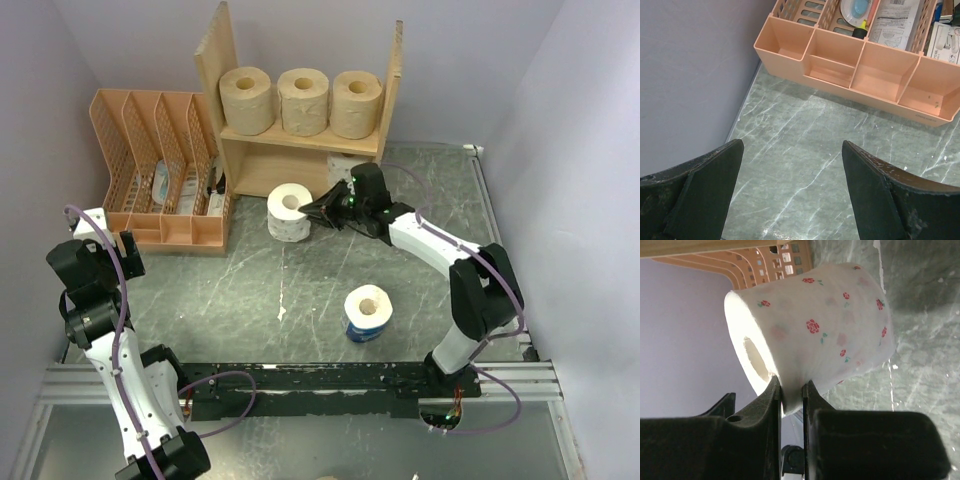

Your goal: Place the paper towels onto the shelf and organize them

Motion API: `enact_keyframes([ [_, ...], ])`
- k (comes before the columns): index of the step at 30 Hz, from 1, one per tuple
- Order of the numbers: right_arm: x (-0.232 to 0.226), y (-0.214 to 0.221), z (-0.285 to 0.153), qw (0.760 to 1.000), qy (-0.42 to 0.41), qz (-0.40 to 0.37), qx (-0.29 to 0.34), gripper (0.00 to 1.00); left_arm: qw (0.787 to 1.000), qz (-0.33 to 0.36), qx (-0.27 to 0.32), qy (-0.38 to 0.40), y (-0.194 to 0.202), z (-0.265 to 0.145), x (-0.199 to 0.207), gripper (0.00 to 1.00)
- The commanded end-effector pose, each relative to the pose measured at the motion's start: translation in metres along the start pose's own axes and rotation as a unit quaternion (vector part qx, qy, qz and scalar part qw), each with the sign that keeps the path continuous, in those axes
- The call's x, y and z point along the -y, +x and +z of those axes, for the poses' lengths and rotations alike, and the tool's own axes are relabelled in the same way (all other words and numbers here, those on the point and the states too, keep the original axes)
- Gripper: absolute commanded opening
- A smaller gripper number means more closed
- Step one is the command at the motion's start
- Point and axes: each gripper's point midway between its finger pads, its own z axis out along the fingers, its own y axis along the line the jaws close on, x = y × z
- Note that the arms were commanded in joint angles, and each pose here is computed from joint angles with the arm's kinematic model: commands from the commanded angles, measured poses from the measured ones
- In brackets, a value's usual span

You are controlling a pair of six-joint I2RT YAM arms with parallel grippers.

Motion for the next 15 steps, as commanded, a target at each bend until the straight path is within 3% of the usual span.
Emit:
enact_keyframes([
  [1,-0.041,-0.017,0.009,0.998,-0.060,-0.014,0.030,0.00,1.000,0.004,0.021,0.002,-0.013,-0.005,-0.001,0.91],
  [5,-0.051,-0.029,0.018,0.996,-0.074,0.000,0.049,0.00,1.000,0.003,0.022,0.001,-0.013,-0.006,-0.001,0.92],
  [15,-0.034,-0.083,0.030,0.985,-0.012,0.017,0.172,0.00,1.000,0.004,0.020,0.002,-0.013,-0.005,-0.001,0.92],
])
